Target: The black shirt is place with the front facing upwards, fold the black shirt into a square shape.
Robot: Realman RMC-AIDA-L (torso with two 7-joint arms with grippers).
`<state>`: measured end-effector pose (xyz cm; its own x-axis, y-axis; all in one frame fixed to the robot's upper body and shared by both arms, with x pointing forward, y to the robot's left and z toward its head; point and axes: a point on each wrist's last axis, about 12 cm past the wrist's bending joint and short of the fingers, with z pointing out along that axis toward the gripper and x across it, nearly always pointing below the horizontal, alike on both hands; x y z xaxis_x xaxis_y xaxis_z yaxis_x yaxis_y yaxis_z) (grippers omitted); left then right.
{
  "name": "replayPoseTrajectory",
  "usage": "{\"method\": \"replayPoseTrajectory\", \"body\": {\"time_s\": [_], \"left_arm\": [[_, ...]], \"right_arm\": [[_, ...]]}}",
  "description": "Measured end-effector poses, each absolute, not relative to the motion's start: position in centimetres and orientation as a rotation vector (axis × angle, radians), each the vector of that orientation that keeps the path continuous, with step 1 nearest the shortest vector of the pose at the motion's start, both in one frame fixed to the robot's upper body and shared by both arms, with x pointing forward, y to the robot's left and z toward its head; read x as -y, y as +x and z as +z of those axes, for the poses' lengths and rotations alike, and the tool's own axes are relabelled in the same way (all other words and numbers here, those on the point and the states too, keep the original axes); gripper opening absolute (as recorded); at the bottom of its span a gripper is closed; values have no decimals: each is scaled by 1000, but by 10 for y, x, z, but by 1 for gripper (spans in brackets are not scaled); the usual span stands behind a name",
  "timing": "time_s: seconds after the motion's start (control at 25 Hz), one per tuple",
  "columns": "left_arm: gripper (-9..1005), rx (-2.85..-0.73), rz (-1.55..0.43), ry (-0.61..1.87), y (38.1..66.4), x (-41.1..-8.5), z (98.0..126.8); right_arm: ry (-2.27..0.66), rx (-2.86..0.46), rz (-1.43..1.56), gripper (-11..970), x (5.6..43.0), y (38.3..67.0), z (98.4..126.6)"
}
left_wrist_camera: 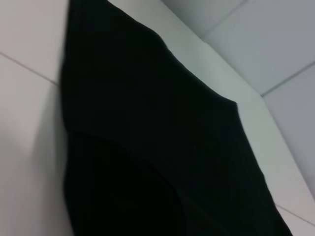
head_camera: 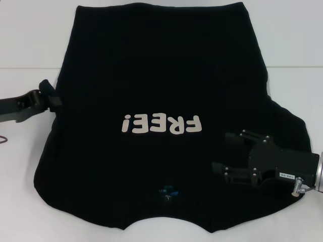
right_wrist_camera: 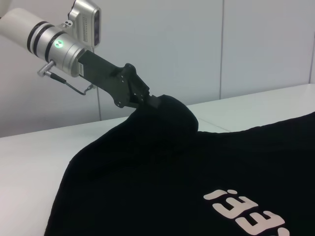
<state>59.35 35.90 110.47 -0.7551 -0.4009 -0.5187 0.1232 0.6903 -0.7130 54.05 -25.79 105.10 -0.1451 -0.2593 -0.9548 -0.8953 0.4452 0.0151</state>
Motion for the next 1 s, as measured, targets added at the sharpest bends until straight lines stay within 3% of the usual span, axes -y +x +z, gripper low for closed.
{"method": "replayPoseTrajectory", "body": {"time_s": [1.0], "left_arm": [[86, -2184, -1025, -122, 582, -360, 1106]], "right_arm": [[-1017, -1660, 771, 895, 257, 540, 1051]]}}
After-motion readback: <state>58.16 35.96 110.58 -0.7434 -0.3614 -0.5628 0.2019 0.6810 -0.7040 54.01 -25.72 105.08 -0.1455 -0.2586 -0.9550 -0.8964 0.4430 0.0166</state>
